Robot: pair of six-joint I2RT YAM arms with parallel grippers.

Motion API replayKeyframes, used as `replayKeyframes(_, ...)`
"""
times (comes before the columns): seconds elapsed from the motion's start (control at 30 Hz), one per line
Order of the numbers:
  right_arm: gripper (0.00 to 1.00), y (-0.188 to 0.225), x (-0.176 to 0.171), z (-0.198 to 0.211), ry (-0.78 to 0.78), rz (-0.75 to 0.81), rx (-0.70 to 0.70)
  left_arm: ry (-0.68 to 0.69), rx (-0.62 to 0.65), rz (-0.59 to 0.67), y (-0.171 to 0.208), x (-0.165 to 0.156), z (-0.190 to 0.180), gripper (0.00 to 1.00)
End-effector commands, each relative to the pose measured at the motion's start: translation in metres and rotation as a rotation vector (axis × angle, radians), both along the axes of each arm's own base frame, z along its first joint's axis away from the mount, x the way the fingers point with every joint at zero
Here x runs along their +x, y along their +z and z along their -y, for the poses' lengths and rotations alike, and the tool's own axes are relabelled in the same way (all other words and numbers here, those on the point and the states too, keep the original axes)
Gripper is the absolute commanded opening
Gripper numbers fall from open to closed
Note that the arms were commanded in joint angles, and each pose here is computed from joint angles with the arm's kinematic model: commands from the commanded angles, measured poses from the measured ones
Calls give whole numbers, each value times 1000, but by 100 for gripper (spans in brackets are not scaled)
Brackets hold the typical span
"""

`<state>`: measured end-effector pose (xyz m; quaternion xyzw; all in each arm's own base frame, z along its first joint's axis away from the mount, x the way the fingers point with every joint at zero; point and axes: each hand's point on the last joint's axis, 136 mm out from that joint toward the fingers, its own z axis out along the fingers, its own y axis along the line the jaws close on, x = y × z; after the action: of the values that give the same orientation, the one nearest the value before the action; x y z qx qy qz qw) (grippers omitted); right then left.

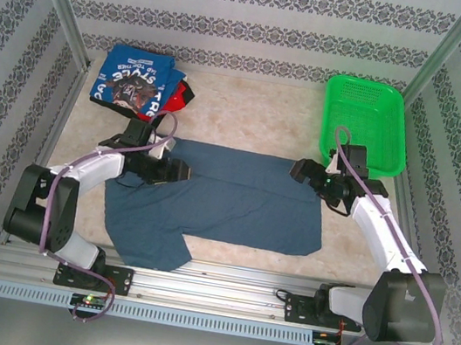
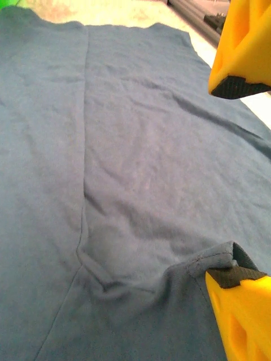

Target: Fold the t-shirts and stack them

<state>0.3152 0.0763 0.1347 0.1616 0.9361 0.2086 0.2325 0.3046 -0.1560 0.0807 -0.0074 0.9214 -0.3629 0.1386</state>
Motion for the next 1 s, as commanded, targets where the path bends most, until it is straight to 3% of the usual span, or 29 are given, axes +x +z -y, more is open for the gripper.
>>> replayKeyframes(0.0,98,-1,-14,5,-15,-43,-34,-45,-68,-66,-11,-18,17,78)
replayKeyframes(0.13,98,1,-24,8,-44,-69,-32,-13,183,-151,-32,-39,-20,75)
replayKeyframes(0.4,98,-15,-47,21,-121,-171,-71,75,146,-123,-6,-44,-23,80)
replayKeyframes(0.5,98,-18,-53,27,-147,-196,-96,235,346,-166,-10,-44,-65,83)
replayKeyframes(0.63,96,-29,-72,37,-202,-291,-128,435,434,-222,-5,-46,-104,80)
replayKeyframes(0.77,85,-40,-101,41,-243,-425,-136,550,388,-276,3,-54,-116,80)
replayKeyframes(0.87,71,-49,-123,38,-246,-515,-126,559,361,-349,3,-67,-111,79)
replayKeyframes(0.97,64,-58,-145,38,-256,-601,-141,546,349,-420,-1,-85,-106,76)
